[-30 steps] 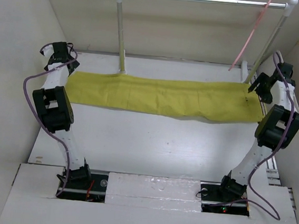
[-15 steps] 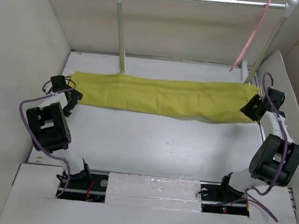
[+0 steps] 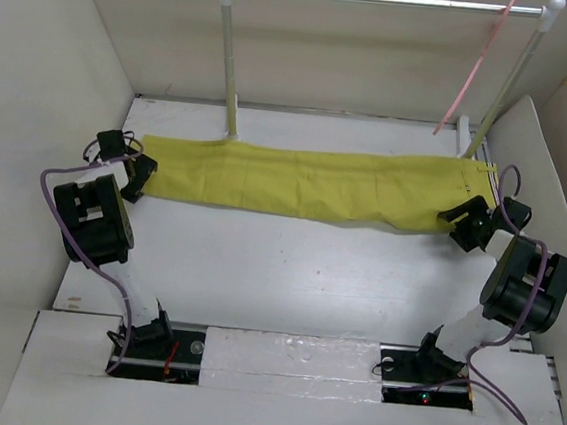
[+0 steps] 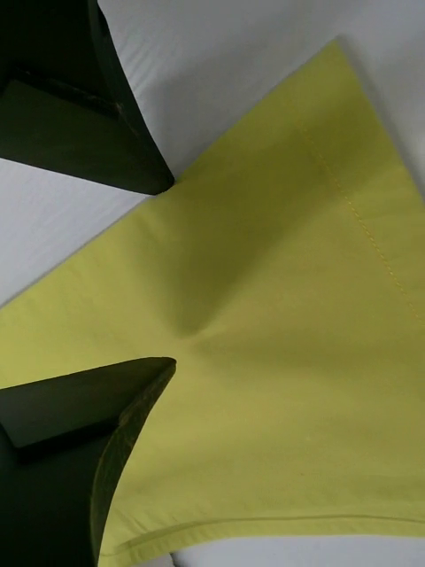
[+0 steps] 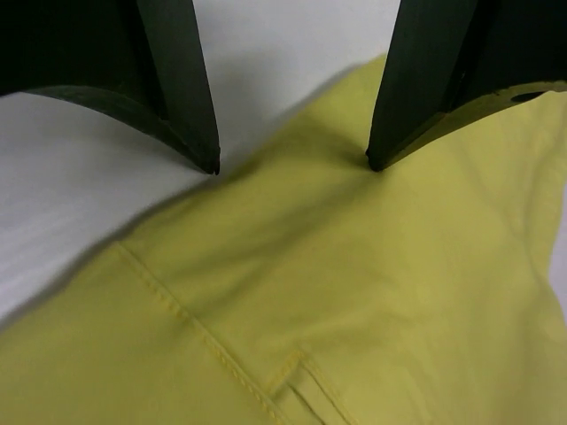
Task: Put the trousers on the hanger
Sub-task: Fold the trousers at the center of the board.
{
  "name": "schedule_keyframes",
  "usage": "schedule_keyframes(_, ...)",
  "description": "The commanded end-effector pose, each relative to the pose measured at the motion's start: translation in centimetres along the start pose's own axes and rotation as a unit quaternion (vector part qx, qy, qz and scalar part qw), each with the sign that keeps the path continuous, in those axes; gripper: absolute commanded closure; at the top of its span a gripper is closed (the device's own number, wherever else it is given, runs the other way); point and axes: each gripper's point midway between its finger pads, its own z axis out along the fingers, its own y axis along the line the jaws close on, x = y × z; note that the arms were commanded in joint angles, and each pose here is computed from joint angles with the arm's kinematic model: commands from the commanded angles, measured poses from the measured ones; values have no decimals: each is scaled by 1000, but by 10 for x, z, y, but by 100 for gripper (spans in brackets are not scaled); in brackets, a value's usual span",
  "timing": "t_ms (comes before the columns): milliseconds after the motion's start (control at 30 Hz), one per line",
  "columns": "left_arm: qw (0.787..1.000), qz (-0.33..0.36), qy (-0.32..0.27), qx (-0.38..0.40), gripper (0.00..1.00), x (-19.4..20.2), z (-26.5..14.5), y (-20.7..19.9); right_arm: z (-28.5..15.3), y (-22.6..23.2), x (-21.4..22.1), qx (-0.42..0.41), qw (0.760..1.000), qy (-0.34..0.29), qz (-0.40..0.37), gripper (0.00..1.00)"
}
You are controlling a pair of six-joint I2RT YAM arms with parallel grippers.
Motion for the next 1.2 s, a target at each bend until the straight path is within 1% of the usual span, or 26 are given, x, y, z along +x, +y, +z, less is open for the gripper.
schedule_keyframes(0, 999, -18, 20, -27, 29, 11, 16, 8, 18, 16, -19, -28, 998, -40, 34, 26)
schedule_keyframes(67, 1000, -12, 7, -24, 39, 2, 21, -2, 26, 18, -29, -15, 998, -46, 33, 38)
schedule_keyframes(100, 1000, -5, 4, -21, 45, 0, 23, -4, 28, 19, -31, -17, 998, -49, 36, 50)
schedule_keyframes(133, 999, 0, -8, -32, 60, -6, 26, -1, 30, 21, -31, -16, 998, -49, 35, 61)
schedule_keyframes(200, 999, 16, -13, -32, 82, -8, 32, -6, 30, 21, -34, -14, 998, -54, 34, 98)
schedule_keyframes(233, 999, 33, -7, -39, 100, -6, 33, -2, 29, 23, -35, -17, 998, -55, 28, 100)
schedule_keyframes(333, 996, 57, -17, -62, 100, -24, 33, 9, 16, 26, -41, 0, 998, -63, -7, 100)
schedule_keyframes(400, 993, 70, -43, -90, 100, -37, 20, 23, 6, 23, -38, 14, 998, -60, -27, 100)
schedule_keyframes(433, 988, 75, -56, -124, 100, -40, 16, 45, -7, 27, -41, 15, 996, -73, -40, 100)
schedule_keyframes(467, 986, 85, -76, -124, 100, -47, 0, 45, -14, 27, -41, 17, 996, -77, -48, 100)
schedule_keyframes(500, 984, 78, -85, -135, 100, -48, -8, 56, -20, 20, -31, 33, 996, -60, -55, 100)
schedule_keyframes(533, 984, 66, -99, -134, 100, -50, -15, 61, -34, 24, -36, 35, 994, -78, -65, 100)
schedule_keyframes(600, 984, 53, -104, -134, 100, -36, -33, 75, -42, 14, -19, 48, 994, -64, -72, 100)
schedule_keyframes(633, 981, 53, -101, -157, 100, -30, -39, 88, -53, 14, -20, 44, 994, -74, -73, 100)
schedule_keyframes(667, 976, 64, -105, -178, 100, -30, -52, 98, -61, 1, 0, 52, 995, -52, -68, 100)
schedule_keyframes(700, 976, 64, -105, -178, 100, -30, -52, 98, -61, 1, 1, 52, 995, -51, -73, 100)
schedule_keyframes(733, 967, 71, -107, -218, 100, -28, -61, 115, -66, -4, 6, 54, 995, -46, -73, 100)
schedule_keyframes(833, 951, 78, -119, -273, 100, -25, -87, 141, -84, -18, 31, 55, 996, -21, -73, 100)
schedule_keyframes(867, 951, 75, -136, -269, 100, -30, -99, 140, -94, -12, 33, 44, 995, -29, -82, 100)
schedule_keyframes(900, 948, 71, -142, -274, 100, -29, -105, 143, -99, -22, 48, 53, 995, -12, -80, 100)
schedule_keyframes(967, 948, 54, -151, -273, 100, -29, -116, 144, -108, -23, 52, 51, 995, -22, -87, 100)
schedule_keyframes(1000, 952, 53, -149, -264, 78, -29, -117, 140, -113, -20, 52, 38, 994, -35, -98, 78)
schedule_keyframes(1067, 958, 39, -144, -245, 53, -28, -123, 131, -113, -19, 55, 38, 993, -26, -111, 46)
schedule_keyframes(1100, 962, 35, -142, -232, 41, -27, -125, 126, -108, -25, 63, 43, 993, -3, -106, 29)
schedule_keyframes(1133, 969, 23, -149, -195, 28, -30, -134, 112, -108, -25, 70, 31, 994, 29, -100, 24)
schedule_keyframes(1167, 972, 20, -156, -173, 28, -33, -139, 103, -110, -24, 61, 31, 994, 18, -99, 24)
